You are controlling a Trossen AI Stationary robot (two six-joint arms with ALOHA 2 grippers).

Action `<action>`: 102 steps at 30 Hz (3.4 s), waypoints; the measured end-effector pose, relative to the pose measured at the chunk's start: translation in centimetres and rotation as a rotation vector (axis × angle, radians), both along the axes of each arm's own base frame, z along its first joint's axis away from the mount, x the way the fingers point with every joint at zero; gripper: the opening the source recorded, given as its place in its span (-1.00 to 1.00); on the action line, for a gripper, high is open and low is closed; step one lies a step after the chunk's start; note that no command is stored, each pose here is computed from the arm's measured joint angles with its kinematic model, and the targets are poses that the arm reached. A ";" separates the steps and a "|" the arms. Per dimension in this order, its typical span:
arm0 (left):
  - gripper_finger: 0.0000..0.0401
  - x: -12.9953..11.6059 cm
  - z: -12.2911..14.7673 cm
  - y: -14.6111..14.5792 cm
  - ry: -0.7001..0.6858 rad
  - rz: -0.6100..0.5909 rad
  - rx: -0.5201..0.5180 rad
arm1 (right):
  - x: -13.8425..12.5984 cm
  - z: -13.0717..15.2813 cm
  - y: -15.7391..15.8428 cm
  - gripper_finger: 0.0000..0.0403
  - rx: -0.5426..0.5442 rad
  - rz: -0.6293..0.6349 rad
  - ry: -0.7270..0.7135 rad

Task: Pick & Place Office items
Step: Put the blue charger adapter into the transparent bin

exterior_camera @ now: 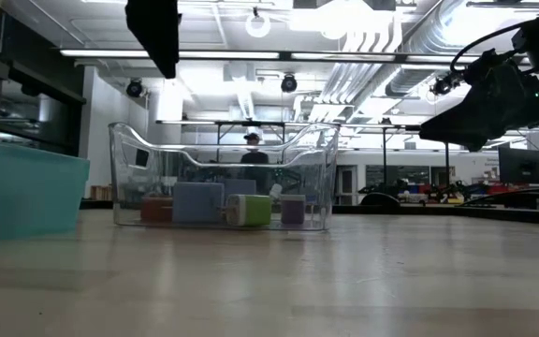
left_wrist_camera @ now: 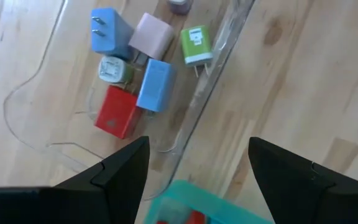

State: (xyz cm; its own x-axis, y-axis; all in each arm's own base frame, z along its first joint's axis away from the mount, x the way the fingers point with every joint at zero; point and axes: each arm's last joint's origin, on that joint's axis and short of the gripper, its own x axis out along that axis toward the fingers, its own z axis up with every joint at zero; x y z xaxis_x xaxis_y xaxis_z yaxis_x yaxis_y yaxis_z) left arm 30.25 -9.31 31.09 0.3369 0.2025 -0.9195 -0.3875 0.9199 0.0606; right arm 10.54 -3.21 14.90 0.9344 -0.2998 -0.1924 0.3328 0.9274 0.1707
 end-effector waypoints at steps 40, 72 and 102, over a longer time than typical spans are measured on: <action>0.33 -0.1 -3.6 -10.6 0.017 -0.308 -0.195 | 0.0 0.0 0.0 -0.29 0.000 -0.001 0.001; 0.33 -0.3 -10.9 -15.4 0.235 -0.420 -0.116 | 0.0 0.0 0.0 -0.29 0.000 -0.003 0.003; 0.41 -0.3 -11.0 -15.4 0.242 -0.471 -0.104 | 0.0 0.0 0.0 -0.29 0.000 -0.003 0.003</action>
State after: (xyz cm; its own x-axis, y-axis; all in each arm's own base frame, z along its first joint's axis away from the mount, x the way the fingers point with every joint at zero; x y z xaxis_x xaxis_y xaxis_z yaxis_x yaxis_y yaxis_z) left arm 29.94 -24.71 20.09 0.1454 -0.0155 -0.9893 0.0822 0.9966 -0.0035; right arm 10.55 -3.22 14.88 0.9329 -0.3030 -0.1948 0.3364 0.9263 0.1699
